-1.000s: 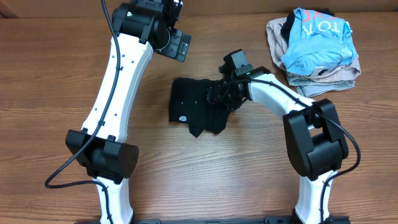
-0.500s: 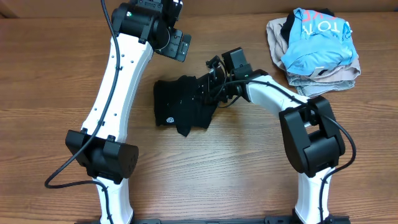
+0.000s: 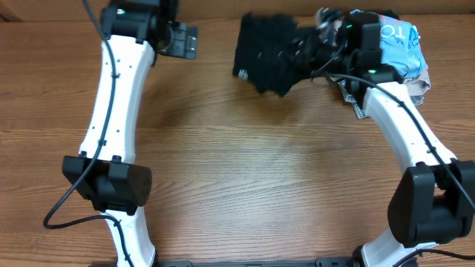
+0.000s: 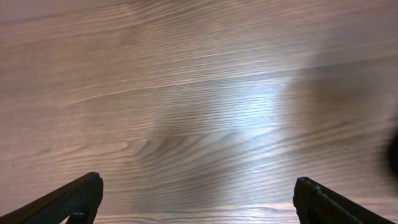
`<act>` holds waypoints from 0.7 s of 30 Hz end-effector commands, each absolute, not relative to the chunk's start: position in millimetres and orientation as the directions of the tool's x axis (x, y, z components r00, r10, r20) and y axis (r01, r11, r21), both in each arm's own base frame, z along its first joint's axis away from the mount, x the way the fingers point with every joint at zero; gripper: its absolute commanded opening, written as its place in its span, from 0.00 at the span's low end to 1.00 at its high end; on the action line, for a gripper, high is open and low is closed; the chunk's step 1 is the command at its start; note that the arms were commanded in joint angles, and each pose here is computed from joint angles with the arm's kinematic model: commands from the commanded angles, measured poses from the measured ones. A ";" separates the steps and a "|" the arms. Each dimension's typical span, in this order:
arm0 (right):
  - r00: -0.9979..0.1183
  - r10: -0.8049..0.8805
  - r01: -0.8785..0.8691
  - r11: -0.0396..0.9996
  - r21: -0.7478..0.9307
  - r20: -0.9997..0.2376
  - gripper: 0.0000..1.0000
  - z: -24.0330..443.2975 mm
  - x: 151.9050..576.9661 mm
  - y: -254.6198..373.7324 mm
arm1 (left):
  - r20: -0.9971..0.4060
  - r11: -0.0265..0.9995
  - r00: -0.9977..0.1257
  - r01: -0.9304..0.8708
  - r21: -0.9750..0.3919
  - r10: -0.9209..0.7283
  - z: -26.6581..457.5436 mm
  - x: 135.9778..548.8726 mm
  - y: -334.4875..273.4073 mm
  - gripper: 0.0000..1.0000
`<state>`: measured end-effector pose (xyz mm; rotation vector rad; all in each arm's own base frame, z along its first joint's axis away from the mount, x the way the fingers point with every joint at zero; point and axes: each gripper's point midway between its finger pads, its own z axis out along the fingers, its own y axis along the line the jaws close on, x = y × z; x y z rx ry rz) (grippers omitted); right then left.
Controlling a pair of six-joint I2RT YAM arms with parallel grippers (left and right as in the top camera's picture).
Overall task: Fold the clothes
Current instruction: 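Carry the bundle with the right gripper onto the clothes stack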
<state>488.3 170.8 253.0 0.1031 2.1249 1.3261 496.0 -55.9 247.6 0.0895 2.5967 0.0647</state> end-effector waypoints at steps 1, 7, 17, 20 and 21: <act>-0.749 0.510 -0.210 0.424 0.881 -0.424 0.04 292.0 503.9 139.6 | -0.548 1.000 -0.836 0.015 0.020 0.024 262.7 497.4 -46.9 1.00; -0.572 0.711 -0.170 0.385 0.907 -0.409 0.04 323.9 534.6 59.0 | -0.546 1.000 -0.838 0.011 0.014 0.017 261.9 497.7 -43.8 1.00; -0.315 0.871 -0.034 0.386 0.922 -0.376 0.04 323.2 550.0 -57.5 | -0.513 1.000 -0.858 0.026 -0.005 0.020 244.0 501.7 -49.3 1.00; -0.266 0.892 0.002 0.379 0.926 -0.364 0.04 314.9 551.6 -84.0 | -0.505 0.999 -0.863 0.036 -0.022 0.021 240.0 502.4 -53.0 1.00; -0.259 0.896 0.014 0.377 0.926 -0.360 0.04 310.2 552.4 -90.8 | -0.502 0.999 -0.865 0.037 -0.023 0.021 238.2 502.8 -53.3 1.00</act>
